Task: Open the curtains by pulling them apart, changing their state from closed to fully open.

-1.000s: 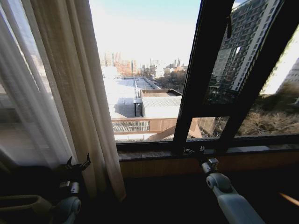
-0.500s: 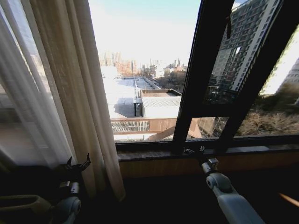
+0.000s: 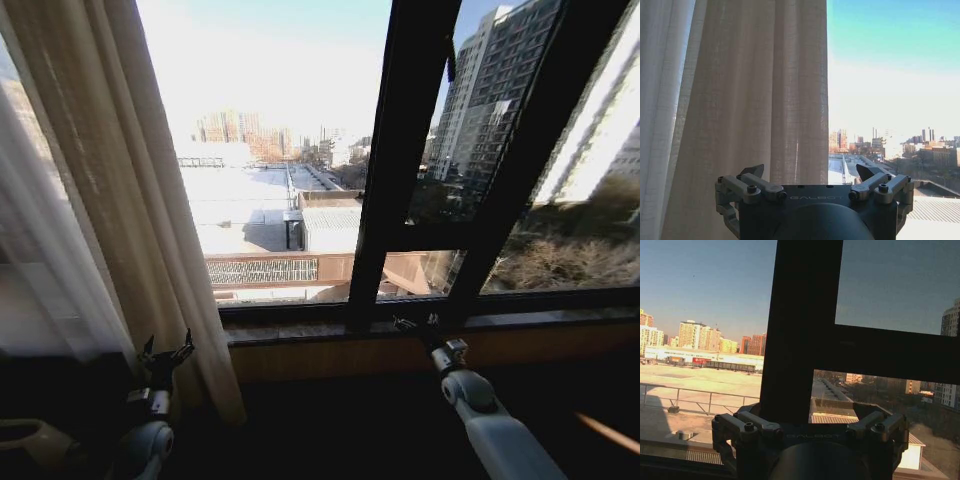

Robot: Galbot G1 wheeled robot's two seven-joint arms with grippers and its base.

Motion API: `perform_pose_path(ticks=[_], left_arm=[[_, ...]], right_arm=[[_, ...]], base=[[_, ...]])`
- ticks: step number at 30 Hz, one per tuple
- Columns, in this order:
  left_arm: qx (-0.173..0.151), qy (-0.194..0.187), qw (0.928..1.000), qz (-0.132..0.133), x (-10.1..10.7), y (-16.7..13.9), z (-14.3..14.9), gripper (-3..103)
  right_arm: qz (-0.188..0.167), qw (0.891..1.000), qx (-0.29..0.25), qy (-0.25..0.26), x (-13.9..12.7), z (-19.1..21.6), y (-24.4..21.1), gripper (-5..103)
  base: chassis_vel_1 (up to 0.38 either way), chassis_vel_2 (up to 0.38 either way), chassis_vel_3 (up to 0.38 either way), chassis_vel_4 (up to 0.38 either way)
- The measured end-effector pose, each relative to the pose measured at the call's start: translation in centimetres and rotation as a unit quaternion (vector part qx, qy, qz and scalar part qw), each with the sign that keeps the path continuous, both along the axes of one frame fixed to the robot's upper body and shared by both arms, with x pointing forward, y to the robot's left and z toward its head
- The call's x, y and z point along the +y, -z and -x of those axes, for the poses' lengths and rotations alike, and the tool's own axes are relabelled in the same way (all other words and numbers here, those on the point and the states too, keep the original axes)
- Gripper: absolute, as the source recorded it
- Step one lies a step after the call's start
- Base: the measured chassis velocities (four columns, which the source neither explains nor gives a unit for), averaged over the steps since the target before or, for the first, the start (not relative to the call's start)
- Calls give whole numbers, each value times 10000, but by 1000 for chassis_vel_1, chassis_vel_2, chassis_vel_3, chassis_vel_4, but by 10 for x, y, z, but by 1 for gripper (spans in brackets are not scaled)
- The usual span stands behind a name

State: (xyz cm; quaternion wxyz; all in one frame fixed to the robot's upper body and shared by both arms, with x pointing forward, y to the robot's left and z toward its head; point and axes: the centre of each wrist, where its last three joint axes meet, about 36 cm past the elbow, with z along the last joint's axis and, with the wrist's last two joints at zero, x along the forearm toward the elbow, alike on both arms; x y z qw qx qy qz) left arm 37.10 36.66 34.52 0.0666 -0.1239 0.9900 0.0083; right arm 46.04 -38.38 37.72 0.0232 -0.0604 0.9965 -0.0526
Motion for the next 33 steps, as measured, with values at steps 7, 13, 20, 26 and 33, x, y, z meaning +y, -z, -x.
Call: perform_pose_path(ticks=[7,13,20,26,33], left_arm=[[0,0,10000,0,0,0,0,100],[0,2,10000,0,0,0,0,100],[0,2,10000,0,0,0,0,100],[0,2,10000,0,0,0,0,100],[0,2,10000,-1,0,0,0,100]], right_arm=[[1,10000,0,0,0,0,0,100],[0,10000,0,0,0,0,0,100],[0,10000,0,0,0,0,0,100],[0,10000,0,0,0,0,0,100],[0,10000,0,0,0,0,0,100]], base=[[-355,-349,340,346],[-363,-365,366,366],[-355,-362,353,350],[-342,-354,358,340],[-375,-356,352,355]])
